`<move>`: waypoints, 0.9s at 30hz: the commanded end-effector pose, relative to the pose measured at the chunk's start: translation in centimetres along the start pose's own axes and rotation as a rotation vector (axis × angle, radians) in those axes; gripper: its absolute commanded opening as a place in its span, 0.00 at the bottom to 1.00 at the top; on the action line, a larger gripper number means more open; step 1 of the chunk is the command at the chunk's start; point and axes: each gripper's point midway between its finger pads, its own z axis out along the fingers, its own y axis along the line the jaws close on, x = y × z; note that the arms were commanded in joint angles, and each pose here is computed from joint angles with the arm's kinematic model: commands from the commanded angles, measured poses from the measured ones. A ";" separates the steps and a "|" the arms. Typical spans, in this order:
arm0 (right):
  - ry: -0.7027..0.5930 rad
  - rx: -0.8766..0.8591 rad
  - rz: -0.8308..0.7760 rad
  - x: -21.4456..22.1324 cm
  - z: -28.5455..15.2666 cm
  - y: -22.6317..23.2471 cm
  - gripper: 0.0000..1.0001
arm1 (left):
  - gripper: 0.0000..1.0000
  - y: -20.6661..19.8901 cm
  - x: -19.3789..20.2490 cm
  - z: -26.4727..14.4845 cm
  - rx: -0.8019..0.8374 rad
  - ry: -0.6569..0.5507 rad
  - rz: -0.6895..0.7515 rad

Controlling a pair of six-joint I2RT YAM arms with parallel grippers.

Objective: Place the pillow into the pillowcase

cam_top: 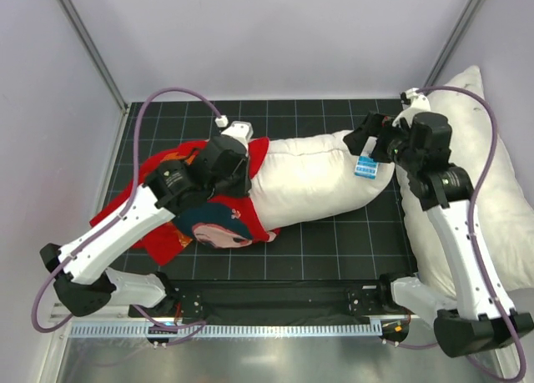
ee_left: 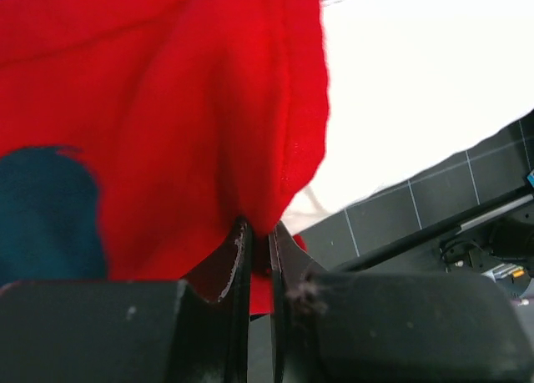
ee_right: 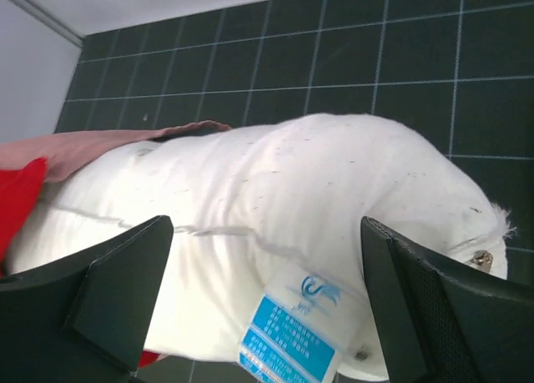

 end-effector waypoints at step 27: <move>0.313 -0.304 0.036 14.2 7.0 8.1 0.04 | 0.00 -13.5 -8.0 2.2 0.452 -0.083 -0.042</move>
